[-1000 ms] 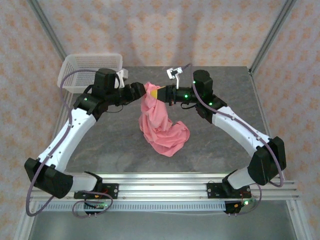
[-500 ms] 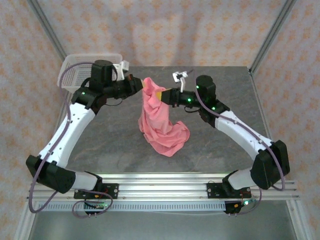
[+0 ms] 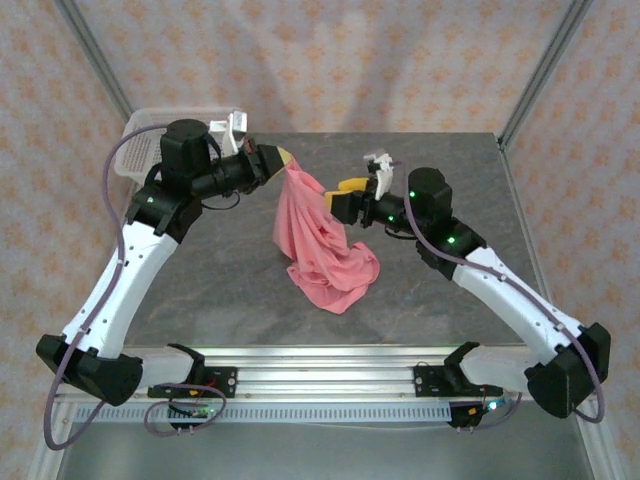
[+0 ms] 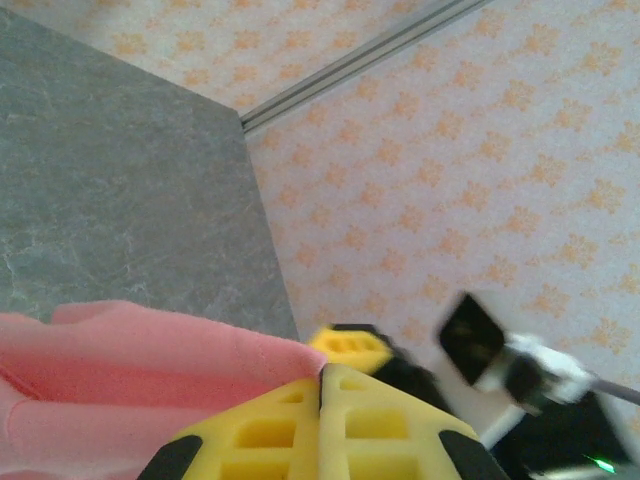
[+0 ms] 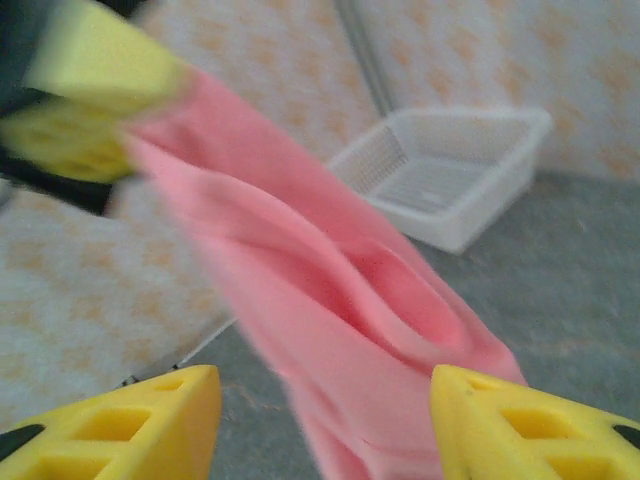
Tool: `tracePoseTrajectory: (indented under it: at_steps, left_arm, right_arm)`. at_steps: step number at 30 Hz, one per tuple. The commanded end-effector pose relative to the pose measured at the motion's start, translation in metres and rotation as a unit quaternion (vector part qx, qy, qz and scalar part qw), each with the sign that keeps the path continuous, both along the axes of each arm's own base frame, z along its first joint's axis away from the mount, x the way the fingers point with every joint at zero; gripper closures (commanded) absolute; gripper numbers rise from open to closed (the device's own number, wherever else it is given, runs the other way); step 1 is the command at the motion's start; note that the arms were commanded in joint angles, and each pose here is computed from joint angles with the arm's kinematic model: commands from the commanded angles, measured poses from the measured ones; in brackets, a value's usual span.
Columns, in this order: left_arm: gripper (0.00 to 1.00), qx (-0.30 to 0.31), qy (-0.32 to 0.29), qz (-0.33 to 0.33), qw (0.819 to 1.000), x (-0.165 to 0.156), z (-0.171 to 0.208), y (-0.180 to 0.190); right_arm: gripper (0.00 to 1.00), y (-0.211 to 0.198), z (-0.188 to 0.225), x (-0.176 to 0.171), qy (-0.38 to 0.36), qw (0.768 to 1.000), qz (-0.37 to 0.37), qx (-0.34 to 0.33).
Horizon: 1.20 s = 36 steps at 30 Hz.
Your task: Fold the inside-out t-shirt
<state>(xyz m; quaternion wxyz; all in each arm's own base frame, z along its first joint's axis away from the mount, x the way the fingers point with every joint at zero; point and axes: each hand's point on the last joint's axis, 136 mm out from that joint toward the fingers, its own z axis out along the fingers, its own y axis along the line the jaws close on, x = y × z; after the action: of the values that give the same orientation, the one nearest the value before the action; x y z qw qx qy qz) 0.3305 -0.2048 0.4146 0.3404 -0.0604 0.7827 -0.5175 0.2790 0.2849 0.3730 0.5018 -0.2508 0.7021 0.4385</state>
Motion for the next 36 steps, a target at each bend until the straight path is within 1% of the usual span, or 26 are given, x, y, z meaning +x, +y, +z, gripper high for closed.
tracePoseTrajectory:
  at_steps: [1, 3, 5, 9, 11, 13, 16, 20, 23, 26, 28, 29, 30, 32, 33, 35, 36]
  left_arm:
    - [1.00, 0.006, -0.014, -0.035, 0.999, -0.006, 0.002, -0.010]
    - [1.00, 0.025, -0.019, -0.064, 0.997, -0.012, -0.002, -0.017]
    - [1.00, 0.061, -0.012, -0.092, 0.994, -0.021, -0.014, -0.020]
    - [1.00, 0.104, -0.014, -0.132, 0.986, -0.039, -0.033, -0.019]
    - [1.00, 0.110, -0.021, -0.137, 0.984, -0.045, -0.035, -0.017]
    - [1.00, 0.101, -0.033, -0.146, 0.983, -0.050, -0.031, -0.019]
    - [1.00, 0.103, -0.038, -0.152, 0.982, -0.053, -0.030, -0.020]
    - [1.00, 0.110, -0.044, -0.147, 0.982, -0.052, -0.029, -0.018]
    - [1.00, 0.116, -0.044, -0.140, 0.982, -0.051, -0.030, -0.016]
    - [1.00, 0.120, -0.043, -0.133, 0.983, -0.049, -0.030, -0.014]
    - [1.00, 0.126, -0.041, -0.126, 0.983, -0.047, -0.033, -0.012]
    - [1.00, 0.129, -0.040, -0.123, 0.983, -0.046, -0.034, -0.011]
    - [1.00, 0.134, -0.039, -0.117, 0.983, -0.045, -0.035, -0.009]
    - [1.00, 0.148, -0.034, -0.098, 0.984, -0.041, -0.039, -0.003]
    - [1.00, 0.154, -0.033, -0.088, 0.984, -0.040, -0.041, 0.000]
    - [1.00, 0.157, -0.033, -0.074, 0.984, -0.037, -0.042, 0.004]
    - [1.00, 0.155, -0.036, -0.069, 0.985, -0.036, -0.041, 0.006]
  right_arm:
    - [0.43, 0.002, 0.005, 0.015, -0.038, 0.998, -0.020, -0.047]
    - [0.43, 0.009, 0.003, 0.020, -0.036, 0.997, -0.004, -0.073]
    - [0.43, 0.017, -0.006, 0.020, -0.014, 0.994, 0.023, -0.101]
    - [0.43, 0.027, -0.025, 0.019, 0.025, 0.991, 0.063, -0.113]
    - [0.43, 0.036, -0.038, 0.012, 0.040, 0.986, 0.104, -0.121]
    - [0.43, 0.045, -0.048, 0.005, 0.051, 0.980, 0.140, -0.132]
    - [0.42, 0.061, -0.061, -0.013, 0.046, 0.968, 0.186, -0.164]
    - [0.42, 0.078, -0.068, -0.025, 0.051, 0.964, 0.207, -0.161]
    - [0.42, 0.082, -0.065, -0.020, 0.038, 0.969, 0.186, -0.156]
    - [0.43, 0.071, -0.063, 0.012, 0.018, 0.981, 0.087, -0.170]
    - [0.43, 0.054, -0.060, 0.037, 0.004, 0.984, -0.004, -0.179]
    - [0.44, 0.047, -0.060, 0.043, 0.000, 0.983, -0.029, -0.182]
    - [0.46, 0.043, -0.060, 0.043, -0.006, 0.981, -0.038, -0.189]
    - [0.59, 0.039, -0.063, 0.038, -0.006, 0.980, -0.032, -0.197]
    - [0.66, 0.037, -0.066, 0.032, 0.000, 0.980, -0.022, -0.199]
    - [0.89, 0.037, -0.073, 0.017, 0.016, 0.980, 0.011, -0.198]
    - [0.97, 0.036, -0.077, 0.009, 0.028, 0.980, 0.026, -0.195]
